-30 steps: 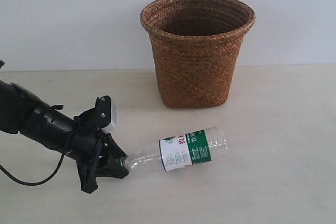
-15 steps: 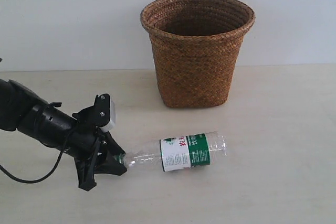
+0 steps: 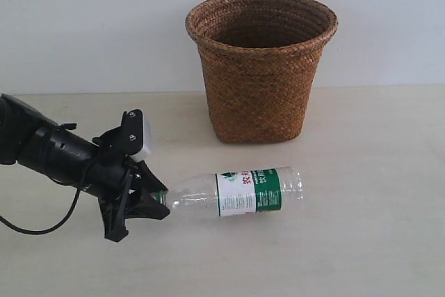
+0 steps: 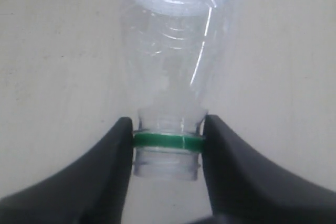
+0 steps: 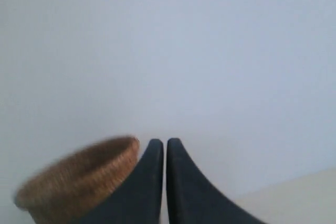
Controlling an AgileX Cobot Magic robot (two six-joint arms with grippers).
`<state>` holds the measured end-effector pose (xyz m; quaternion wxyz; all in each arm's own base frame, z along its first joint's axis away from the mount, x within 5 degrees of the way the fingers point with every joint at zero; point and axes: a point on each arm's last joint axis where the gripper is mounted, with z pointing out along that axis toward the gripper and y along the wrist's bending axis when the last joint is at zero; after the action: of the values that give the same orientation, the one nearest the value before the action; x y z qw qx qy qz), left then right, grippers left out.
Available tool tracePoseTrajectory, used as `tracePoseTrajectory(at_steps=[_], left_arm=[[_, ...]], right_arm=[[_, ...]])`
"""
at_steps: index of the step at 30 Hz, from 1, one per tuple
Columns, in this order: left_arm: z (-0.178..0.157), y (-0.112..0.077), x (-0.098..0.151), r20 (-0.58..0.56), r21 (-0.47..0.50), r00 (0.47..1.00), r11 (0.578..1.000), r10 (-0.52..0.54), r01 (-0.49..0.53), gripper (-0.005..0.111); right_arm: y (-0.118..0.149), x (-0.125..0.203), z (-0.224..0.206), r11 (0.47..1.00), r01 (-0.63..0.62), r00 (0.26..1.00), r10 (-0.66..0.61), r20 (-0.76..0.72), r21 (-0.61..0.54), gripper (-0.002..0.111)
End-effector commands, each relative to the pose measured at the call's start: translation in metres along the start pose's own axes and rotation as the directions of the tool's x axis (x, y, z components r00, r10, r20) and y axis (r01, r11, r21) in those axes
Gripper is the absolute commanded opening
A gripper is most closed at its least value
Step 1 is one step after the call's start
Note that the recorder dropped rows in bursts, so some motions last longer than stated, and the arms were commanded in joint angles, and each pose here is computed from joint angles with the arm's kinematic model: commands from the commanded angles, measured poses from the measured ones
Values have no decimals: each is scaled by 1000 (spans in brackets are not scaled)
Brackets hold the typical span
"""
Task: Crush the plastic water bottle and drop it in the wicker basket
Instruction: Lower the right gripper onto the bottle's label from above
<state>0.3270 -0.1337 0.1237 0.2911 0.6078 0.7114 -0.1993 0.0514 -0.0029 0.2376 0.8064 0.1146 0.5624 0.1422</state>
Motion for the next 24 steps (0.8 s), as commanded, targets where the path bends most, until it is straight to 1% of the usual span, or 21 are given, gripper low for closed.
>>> tracePoseTrajectory(at_steps=[1,2,4,6,8,10,12,15,20,22,24], left_arm=[[1,-4,-1,-2,49,999,998,42,-42,4],[1,-4,-1,-2,49,999,998,42,-42,4],[1,-5,-1,-3,50,999,998,44,-44,4],[1,-5,0,-9,54,999,997,53,-53,4],[1,-4,2,-28,49,997,996,70,-69,4],[1,-5,3,-43,55,995,995,90,-88,4],[1,-5,3,-44,55,995,995,91,-89,4],[1,-5,3,-40,58,995,995,89,-87,4],[1,-5,3,-40,58,995,995,89,-87,4],[1,-5,3,-40,58,995,995,89,-87,4],[1,-5,3,-40,58,995,995,89,-87,4]], right_arm=[[3,-12,-2,925,-370,918,378,115,-85,0],[5,-13,-2,937,-334,929,346,128,-107,0],[14,-17,-2,973,-159,974,183,135,-169,0],[23,-22,3,974,-43,991,71,117,-222,0],[30,-25,11,967,-15,996,36,76,-253,0],[33,-27,22,968,9,999,-1,35,-251,0],[33,-25,36,972,-3,1000,-4,-28,-233,0],[35,-21,61,972,-47,995,25,-97,-231,0],[41,-17,104,953,-108,990,75,-123,-282,0],[42,-12,128,952,-155,978,109,-180,-264,0],[40,-3,150,959,-154,967,96,-237,-238,0]])
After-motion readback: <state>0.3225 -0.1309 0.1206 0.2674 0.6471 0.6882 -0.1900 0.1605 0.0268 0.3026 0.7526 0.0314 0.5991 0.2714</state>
